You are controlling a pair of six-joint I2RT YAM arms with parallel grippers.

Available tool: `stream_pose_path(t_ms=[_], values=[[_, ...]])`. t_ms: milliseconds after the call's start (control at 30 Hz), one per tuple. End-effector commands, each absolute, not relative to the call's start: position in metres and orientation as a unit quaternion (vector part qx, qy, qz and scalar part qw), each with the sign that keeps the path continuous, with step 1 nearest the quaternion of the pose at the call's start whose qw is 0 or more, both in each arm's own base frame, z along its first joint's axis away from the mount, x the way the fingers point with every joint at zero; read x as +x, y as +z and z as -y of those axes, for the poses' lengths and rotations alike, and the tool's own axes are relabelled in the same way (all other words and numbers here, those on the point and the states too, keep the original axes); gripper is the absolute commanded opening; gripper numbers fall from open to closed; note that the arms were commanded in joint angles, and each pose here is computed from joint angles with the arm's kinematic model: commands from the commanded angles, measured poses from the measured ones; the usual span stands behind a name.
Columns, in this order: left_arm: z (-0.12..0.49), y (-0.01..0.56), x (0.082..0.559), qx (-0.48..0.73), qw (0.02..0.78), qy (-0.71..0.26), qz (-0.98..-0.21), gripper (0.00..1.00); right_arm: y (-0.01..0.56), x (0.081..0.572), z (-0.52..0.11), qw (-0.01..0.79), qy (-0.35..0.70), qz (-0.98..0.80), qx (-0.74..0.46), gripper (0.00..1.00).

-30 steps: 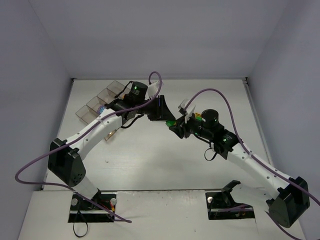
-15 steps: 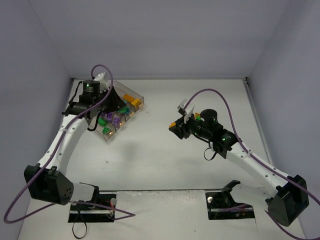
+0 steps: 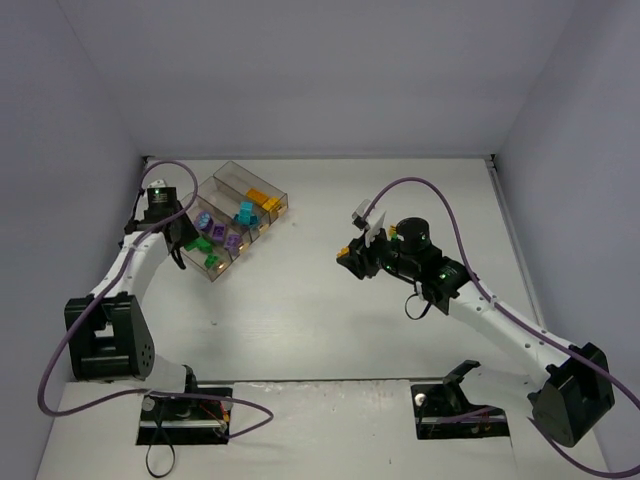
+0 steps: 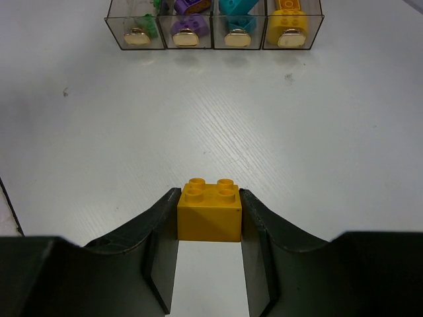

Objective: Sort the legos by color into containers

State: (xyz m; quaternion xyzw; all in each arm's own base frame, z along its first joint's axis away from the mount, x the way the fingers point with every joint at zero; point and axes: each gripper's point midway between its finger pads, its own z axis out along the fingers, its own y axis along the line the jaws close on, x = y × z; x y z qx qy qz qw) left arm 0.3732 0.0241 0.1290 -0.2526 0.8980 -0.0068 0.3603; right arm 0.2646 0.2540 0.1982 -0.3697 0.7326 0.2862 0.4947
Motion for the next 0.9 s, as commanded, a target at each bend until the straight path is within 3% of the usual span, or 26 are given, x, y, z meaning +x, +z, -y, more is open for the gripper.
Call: stream_pose_path(t_ms=[0,200,333,367,467,567,667,867], values=[[-0.038,0.158,0.412,-0.254,0.434,-0.001,-0.864,0.04,0.220,0.271,-0.257,0.526,0.290,-0.711,-0.365,0.00],[-0.053,0.147,0.428,-0.267,0.427,0.021,-0.864,0.09,0.219,0.269,-0.257,0.522,0.291,-0.714,-0.364,0.00],[-0.057,0.141,0.434,-0.270,0.415,0.029,-0.868,0.28,0.220,0.267,-0.256,0.522,0.292,-0.713,-0.366,0.00],[-0.057,0.142,0.435,-0.270,0.417,0.027,-0.868,0.39,0.220,0.267,-0.256,0.523,0.293,-0.712,-0.367,0.00],[-0.053,0.152,0.435,-0.267,0.427,0.015,-0.864,0.59,0.221,0.265,-0.256,0.524,0.295,-0.708,-0.370,0.00],[-0.048,0.166,0.432,-0.257,0.433,0.003,-0.864,0.68,0.222,0.266,-0.257,0.526,0.296,-0.705,-0.373,0.00],[-0.041,0.172,0.420,-0.246,0.418,-0.007,-0.875,0.69,0.224,0.267,-0.260,0.526,0.298,-0.702,-0.376,0.00],[0.043,0.237,0.398,-0.131,0.459,-0.188,-0.858,0.69,0.234,0.265,-0.267,0.533,0.313,-0.685,-0.386,0.00]])
